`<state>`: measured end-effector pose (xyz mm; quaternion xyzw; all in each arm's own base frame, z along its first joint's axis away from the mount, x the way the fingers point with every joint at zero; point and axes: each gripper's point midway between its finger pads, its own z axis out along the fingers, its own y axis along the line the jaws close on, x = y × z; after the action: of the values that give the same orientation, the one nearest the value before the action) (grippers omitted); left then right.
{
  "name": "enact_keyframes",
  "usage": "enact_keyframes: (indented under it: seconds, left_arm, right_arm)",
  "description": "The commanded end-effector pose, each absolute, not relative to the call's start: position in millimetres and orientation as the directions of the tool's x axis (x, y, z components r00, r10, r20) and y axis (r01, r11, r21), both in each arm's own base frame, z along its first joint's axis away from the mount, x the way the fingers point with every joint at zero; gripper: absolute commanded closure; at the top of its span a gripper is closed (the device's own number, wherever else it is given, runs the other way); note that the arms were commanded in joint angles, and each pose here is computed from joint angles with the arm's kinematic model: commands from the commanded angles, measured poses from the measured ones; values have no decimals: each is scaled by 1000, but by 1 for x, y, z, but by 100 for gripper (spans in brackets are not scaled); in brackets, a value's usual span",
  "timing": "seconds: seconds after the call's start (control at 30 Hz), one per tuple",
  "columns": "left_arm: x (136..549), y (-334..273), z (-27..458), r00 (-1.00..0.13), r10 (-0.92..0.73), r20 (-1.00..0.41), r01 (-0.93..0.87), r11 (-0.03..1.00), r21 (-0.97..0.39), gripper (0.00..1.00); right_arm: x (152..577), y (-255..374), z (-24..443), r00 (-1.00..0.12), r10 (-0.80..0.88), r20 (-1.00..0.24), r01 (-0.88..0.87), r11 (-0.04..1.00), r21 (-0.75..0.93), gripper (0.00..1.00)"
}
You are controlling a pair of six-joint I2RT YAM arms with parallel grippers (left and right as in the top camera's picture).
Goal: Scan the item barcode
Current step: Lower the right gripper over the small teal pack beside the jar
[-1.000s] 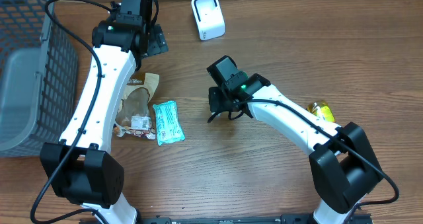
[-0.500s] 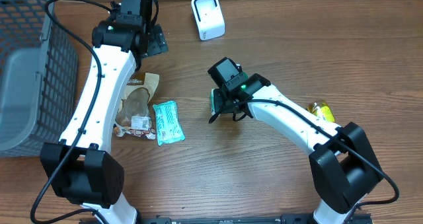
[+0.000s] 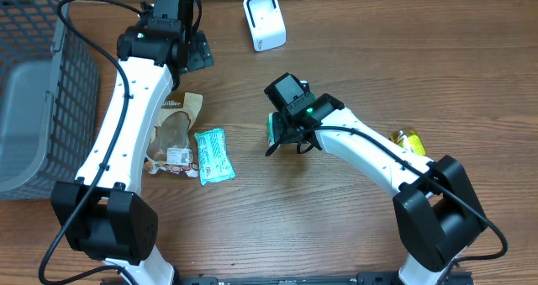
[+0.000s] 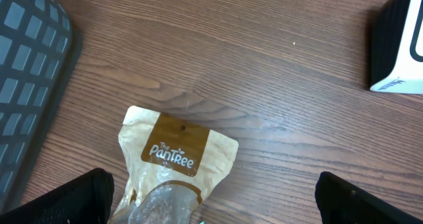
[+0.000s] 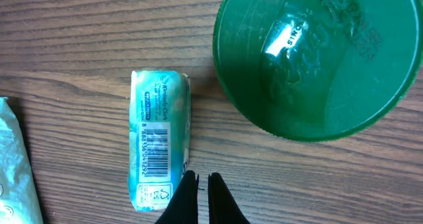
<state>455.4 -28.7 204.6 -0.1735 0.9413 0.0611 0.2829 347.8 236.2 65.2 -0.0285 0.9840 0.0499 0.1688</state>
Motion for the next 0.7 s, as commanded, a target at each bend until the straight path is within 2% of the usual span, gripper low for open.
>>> enact_keyframes:
  seconds: [0.0,0.67]
  left_arm:
    - [457,-28,217,-764,-280,-582,-358,934,20,1]
    - [457,-28,217,-764,-280,-582,-358,934,20,0]
  right_arm:
    - [349,233,66,-939,-28,-343,-60,995,84,96]
    - [355,223,68,-927,9,-376,-8,999,43,96]
